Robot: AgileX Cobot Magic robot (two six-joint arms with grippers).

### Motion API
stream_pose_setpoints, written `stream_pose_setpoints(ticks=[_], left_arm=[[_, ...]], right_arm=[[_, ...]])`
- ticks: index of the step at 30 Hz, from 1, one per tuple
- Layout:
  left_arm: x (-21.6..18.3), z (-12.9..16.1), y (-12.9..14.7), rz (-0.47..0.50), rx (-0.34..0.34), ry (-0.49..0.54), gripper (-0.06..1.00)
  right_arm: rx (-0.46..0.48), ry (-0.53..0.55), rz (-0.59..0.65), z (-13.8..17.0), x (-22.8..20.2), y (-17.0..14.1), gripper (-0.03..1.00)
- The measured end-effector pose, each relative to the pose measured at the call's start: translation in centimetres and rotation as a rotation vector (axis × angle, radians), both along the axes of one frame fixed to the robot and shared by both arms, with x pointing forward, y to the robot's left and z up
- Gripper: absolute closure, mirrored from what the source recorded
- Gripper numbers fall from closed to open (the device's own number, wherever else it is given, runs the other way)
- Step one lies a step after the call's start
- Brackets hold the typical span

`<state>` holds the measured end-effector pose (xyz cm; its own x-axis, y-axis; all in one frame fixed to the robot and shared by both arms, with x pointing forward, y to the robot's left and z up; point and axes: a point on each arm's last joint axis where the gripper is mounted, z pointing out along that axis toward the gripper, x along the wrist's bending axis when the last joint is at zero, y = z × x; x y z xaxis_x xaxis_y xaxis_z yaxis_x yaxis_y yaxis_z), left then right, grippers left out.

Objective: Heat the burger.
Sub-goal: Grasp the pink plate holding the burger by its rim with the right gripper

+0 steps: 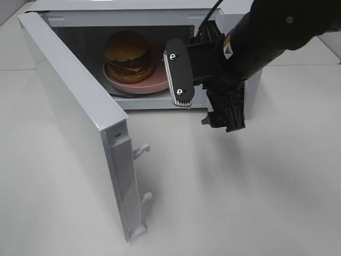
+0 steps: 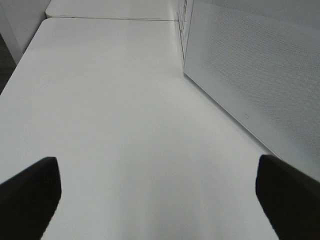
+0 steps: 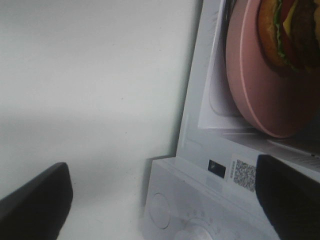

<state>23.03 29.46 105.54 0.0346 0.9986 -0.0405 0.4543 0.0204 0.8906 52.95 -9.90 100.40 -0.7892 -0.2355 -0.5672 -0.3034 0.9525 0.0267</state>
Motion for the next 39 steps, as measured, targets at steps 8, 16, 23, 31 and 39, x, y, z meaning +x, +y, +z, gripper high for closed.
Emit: stream_pose_setpoints(ticks=[8,16,23,31,39], left_arm=[[0.0,0.0,0.0,0.000,0.000,0.000,-0.03],[0.0,0.0,0.0,0.000,0.000,0.000,-0.03],[0.0,0.0,0.0,0.000,0.000,0.000,-0.03],[0.0,0.0,0.0,0.000,0.000,0.000,-0.03],[0.0,0.0,0.0,0.001,0.002,0.000,-0.03]], right_arm=[[0.016,-0.015,0.014,-1.3,2.3,2.1,0.07],[0.053,-0.047,0.031,-2.3,4.3,3.9,0.08],[0.067,-0.052,0.028,-4.1,6.7,5.8,0.09],[0.086,-0.054,0.013,-5.7,8.6,7.3,0.10],[0.087,-0.050,0.012,-7.6,10.0,8.3,0.11]])
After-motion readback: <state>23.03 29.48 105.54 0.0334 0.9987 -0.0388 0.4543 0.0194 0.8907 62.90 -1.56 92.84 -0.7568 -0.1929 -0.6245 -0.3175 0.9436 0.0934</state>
